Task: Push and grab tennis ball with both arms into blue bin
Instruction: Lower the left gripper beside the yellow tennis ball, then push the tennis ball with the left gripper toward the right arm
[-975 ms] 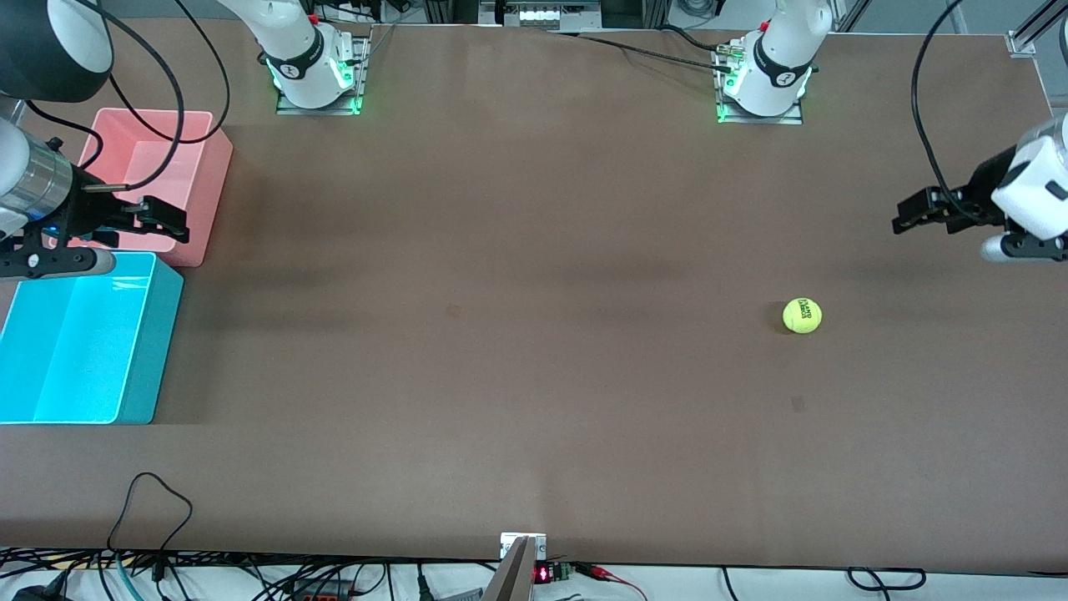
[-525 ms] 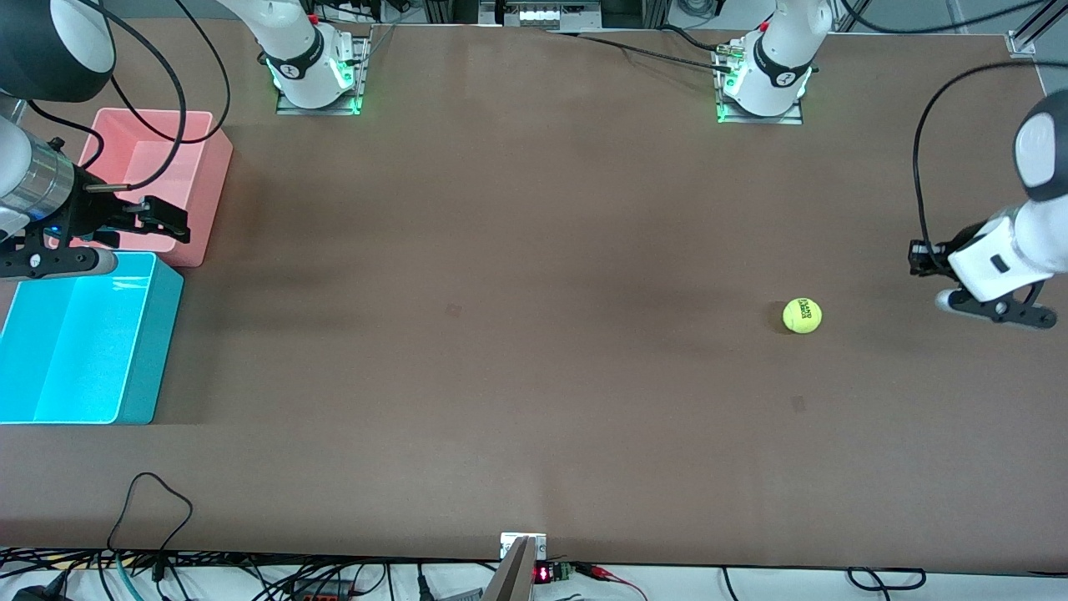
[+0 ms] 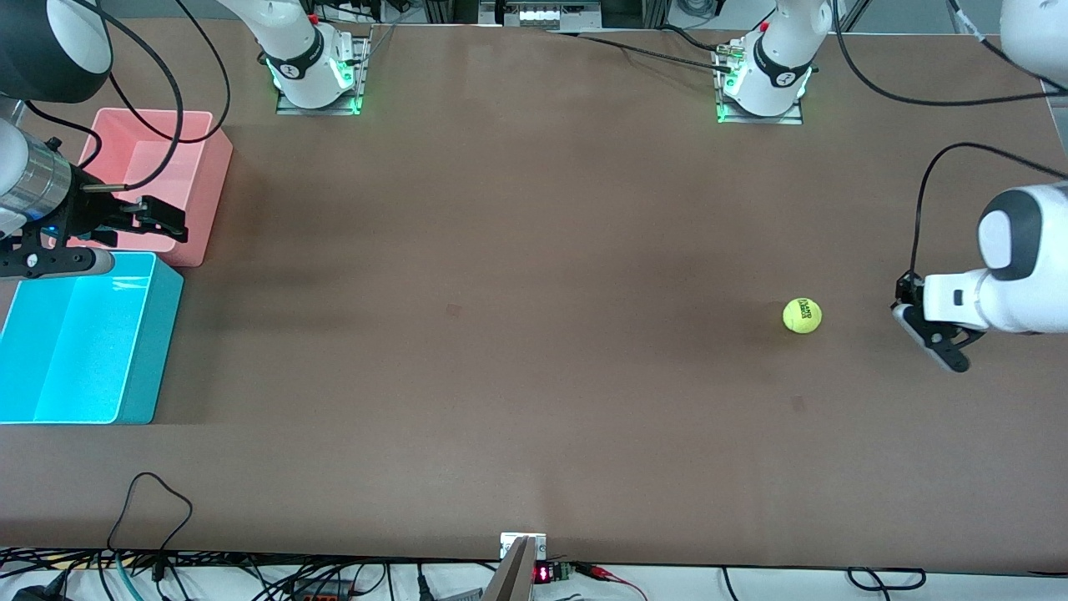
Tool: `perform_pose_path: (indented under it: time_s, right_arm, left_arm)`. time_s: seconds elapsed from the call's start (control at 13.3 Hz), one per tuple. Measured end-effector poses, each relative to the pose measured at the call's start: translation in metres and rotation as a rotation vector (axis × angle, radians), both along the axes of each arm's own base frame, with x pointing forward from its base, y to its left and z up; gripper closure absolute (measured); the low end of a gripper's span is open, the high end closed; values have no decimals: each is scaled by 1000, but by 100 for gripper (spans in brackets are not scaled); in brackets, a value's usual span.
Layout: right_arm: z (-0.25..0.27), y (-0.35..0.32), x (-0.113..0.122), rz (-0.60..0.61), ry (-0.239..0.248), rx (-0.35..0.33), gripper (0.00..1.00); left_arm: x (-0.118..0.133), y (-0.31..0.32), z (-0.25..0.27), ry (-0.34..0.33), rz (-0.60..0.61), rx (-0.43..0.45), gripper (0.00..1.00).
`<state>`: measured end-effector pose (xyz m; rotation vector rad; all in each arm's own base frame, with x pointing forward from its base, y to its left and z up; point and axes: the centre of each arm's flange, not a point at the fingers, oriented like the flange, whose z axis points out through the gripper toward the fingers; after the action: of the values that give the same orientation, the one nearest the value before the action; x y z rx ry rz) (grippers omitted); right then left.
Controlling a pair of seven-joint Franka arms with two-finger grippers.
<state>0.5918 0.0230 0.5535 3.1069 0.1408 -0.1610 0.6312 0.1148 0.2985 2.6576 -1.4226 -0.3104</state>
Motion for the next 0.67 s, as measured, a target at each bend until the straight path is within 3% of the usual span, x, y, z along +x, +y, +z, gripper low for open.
perform_pose_path:
  time_s: [0.3, 0.67]
  right_arm:
    - [0, -1, 0, -1, 1, 0, 0]
    - [0, -2, 0, -3, 2, -1, 0]
  left_arm:
    - [7, 8, -45, -30, -303, -74, 99]
    - [-4, 6, -76, -25, -387, -100, 99]
